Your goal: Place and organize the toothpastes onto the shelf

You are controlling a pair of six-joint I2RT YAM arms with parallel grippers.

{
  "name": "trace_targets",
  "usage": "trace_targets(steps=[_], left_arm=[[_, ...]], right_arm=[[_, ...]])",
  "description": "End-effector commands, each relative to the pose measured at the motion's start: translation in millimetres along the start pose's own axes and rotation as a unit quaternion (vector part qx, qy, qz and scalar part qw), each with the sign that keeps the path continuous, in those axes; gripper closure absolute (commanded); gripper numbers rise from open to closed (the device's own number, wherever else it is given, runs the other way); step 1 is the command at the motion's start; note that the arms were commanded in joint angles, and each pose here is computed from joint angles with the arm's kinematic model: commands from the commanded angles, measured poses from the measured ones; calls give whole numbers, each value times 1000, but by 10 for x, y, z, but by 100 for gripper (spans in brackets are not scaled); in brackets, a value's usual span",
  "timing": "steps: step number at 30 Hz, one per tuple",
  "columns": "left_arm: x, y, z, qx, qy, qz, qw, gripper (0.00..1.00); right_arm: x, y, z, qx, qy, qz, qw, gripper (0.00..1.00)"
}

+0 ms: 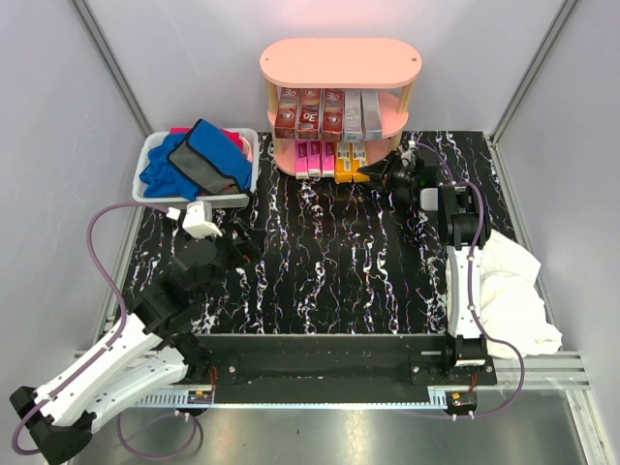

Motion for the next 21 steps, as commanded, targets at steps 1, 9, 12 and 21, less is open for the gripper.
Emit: trace_targets(steps=[1,9,12,21], left_arm=[[-25,-1,46,-14,8,-8,1000,1],[-12,8,42,-14,9,-8,1000,1],[-8,5,29,-12,11,-8,1000,1],[12,28,18,-12,16,-10,1000,1]], right_arm=[[1,-17,-47,41,-24,16,999,76],[-81,-18,-77,46,-39,9,998,58],[-70,20,-57,35,-37,2,999,38],[-41,147,-215,18,-37,-28,999,6]])
Point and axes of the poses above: each gripper's point midway between its finger pads, its own y axis back along the fingers, its own x axis along the line the jaws close on, z = x × y, the point moved 5 cm from there along y, back along the fingers, and after that the axes turned 11 degrees about y, right-handed, at the moved point
